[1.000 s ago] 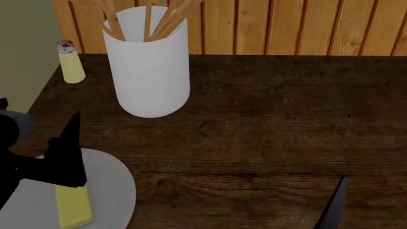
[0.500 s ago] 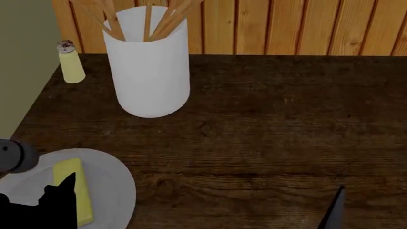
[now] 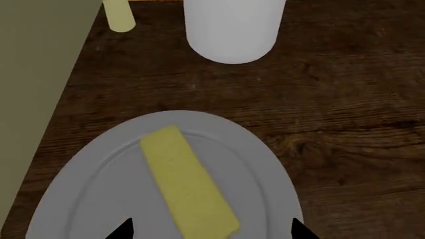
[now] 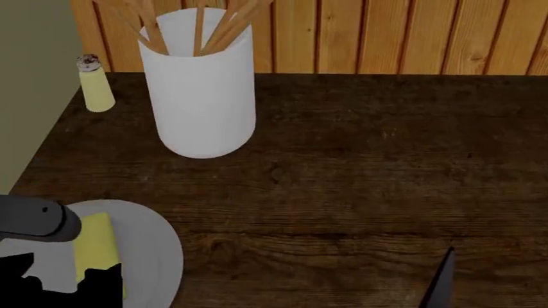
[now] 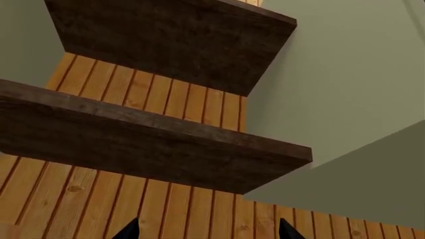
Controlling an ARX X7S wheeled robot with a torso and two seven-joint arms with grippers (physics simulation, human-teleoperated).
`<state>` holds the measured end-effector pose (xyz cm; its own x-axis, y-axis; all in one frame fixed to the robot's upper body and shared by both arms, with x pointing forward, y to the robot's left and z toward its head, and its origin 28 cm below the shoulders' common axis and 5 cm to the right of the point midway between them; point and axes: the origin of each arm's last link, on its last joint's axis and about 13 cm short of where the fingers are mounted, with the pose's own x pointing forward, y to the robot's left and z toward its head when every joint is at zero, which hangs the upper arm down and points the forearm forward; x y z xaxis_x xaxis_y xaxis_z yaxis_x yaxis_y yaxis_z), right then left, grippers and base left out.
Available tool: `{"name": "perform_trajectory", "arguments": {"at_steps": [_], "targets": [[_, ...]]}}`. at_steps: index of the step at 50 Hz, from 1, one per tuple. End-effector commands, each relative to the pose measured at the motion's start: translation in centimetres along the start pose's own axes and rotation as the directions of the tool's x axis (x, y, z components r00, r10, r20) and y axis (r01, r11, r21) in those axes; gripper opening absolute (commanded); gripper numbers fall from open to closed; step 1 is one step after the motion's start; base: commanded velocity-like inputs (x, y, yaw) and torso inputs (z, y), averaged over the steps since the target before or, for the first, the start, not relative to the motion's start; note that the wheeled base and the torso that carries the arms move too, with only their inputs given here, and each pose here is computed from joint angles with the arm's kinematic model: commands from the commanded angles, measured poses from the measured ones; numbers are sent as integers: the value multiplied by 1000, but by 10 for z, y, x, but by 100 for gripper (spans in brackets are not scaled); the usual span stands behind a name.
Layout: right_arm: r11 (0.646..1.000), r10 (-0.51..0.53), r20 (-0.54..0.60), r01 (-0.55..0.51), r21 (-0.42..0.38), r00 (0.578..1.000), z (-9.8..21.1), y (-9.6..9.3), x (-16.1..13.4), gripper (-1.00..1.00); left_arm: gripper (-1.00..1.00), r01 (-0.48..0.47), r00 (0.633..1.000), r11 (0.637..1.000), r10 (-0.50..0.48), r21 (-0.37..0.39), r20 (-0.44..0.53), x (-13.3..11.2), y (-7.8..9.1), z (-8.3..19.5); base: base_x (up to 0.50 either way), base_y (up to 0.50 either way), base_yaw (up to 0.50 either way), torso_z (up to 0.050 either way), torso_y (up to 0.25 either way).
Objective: Pick the butter stick from the counter and place it in the microwave.
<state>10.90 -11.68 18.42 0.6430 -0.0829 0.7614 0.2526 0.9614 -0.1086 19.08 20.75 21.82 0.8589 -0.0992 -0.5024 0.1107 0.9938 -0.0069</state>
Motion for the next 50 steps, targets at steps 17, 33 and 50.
{"name": "perform_trajectory", "arguments": {"at_steps": [17,33,50], "targets": [[999,11,-11,-12,-39,1000,-1,-1,1,100,100,18,1000,1000,-19,-17,-23,30,-3,-1,0,0,0,0,0],[999,21,-16,-21,-40,1000,-3,0,4,100,100,-21,999,999,20,-27,-37,48,-2,-1,0,0,0,0,0],[999,22,-20,-23,-45,1000,-3,-1,3,100,100,-27,997,998,23,-50,-76,65,1,-3,0,0,0,0,0]]}}
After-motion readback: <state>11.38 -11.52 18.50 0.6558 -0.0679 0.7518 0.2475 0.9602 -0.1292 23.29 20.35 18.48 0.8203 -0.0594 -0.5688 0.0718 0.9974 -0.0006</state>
